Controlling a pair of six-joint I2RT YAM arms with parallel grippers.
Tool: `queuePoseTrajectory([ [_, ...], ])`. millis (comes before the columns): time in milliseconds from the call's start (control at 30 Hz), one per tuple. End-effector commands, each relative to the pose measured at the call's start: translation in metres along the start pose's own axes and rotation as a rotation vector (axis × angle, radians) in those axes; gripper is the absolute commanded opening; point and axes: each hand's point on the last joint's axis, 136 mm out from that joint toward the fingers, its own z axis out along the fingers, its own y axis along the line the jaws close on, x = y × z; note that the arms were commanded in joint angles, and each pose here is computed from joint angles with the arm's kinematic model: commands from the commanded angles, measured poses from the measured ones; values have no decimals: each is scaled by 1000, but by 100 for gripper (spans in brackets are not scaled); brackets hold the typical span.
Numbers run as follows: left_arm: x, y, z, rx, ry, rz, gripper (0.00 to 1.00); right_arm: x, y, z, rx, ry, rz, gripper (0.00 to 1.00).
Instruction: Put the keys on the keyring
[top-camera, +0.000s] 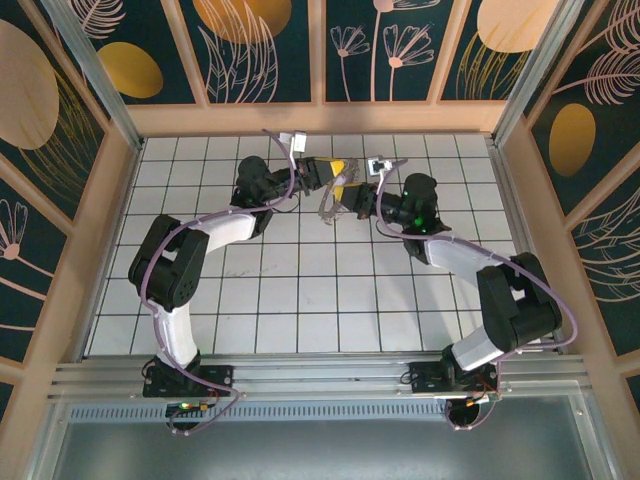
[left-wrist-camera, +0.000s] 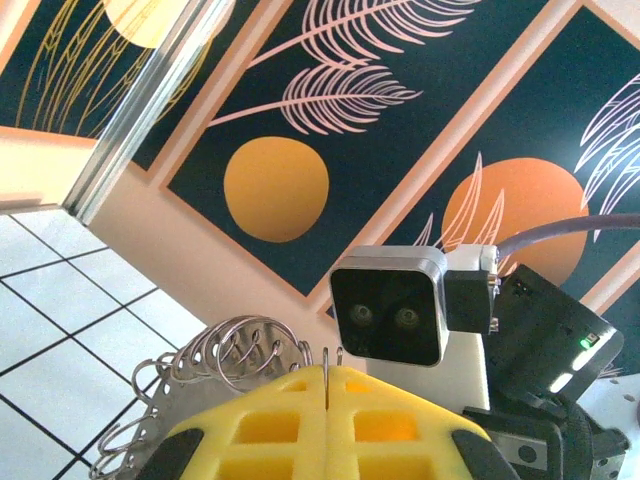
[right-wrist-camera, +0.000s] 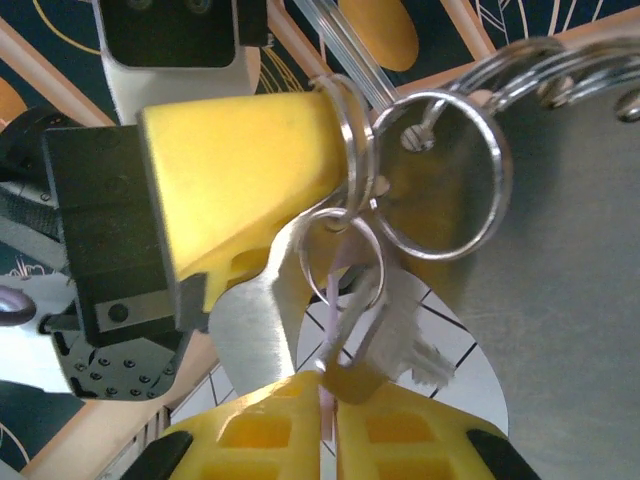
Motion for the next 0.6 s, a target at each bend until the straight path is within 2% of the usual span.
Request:
queuePoseTrajectory([
  [0,-23,-33,-1,67,-71,69,0,-15,19,-16,-9,-59,-45,17],
  [167,-26,-34,-1,68,-82,69,0,-13,30,-40,24,-86,-64,28],
  [267,-27,-34,0,69,-84,70,0,-18,35,-56,51,-124,-83,31],
  [400,-27,-35,0,71,-83,71,0,-41,39,-68,82,-201,-103,33],
  [567,-27,-37,0,74,-81,73,0,-71,37,-66,97,-270,-100,33],
])
